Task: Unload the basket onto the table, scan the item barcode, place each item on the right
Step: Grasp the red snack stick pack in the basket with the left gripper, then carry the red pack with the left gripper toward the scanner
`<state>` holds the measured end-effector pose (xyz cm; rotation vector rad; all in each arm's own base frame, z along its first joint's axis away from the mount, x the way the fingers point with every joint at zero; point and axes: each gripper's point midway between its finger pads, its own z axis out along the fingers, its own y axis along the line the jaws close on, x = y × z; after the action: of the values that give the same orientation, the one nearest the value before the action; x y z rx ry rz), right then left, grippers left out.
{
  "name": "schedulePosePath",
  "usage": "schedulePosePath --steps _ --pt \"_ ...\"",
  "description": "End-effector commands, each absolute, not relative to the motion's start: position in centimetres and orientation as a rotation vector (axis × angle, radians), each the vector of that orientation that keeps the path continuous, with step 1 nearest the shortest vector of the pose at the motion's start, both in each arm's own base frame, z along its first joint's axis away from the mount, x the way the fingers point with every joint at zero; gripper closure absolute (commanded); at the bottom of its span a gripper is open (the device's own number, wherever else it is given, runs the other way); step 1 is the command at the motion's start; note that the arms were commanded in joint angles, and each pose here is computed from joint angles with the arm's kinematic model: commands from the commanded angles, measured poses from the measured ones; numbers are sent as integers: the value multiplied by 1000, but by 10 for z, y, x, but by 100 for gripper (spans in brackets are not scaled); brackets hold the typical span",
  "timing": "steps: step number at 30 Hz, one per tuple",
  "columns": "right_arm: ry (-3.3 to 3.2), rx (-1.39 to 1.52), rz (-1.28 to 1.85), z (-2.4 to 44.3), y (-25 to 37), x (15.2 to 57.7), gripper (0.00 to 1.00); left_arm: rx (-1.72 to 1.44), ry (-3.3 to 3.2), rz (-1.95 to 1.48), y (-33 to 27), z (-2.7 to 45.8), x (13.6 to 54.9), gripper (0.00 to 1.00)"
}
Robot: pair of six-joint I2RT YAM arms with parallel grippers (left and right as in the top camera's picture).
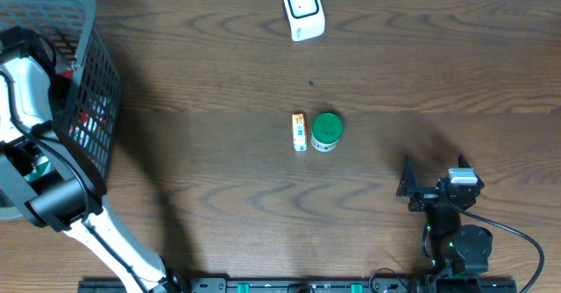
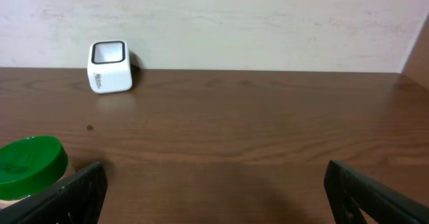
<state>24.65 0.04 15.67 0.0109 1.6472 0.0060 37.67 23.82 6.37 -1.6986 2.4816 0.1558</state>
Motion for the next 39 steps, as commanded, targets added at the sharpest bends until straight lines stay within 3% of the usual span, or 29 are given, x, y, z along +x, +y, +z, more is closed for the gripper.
schedulePosePath --steps 1,8,13,24,29,34,39 --pt "1651 14 18 155 2 246 1 -1721 2504 169 237 52 372 53" --pt "1651 14 18 155 2 246 1 -1711 2485 165 238 61 374 79" --pt "1651 14 18 155 2 246 1 -1618 2408 154 246 107 381 90" --pt "1651 14 18 155 2 246 1 -1412 2062 103 231 277 357 93" --pt "1651 14 18 155 2 246 1 -1229 2054 73 183 333 332 93" --pt "1651 14 18 155 2 246 1 -1030 2189 -14 112 343 322 92" --pt "1651 14 18 155 2 246 1 -807 2403 -84 36 317 325 93"
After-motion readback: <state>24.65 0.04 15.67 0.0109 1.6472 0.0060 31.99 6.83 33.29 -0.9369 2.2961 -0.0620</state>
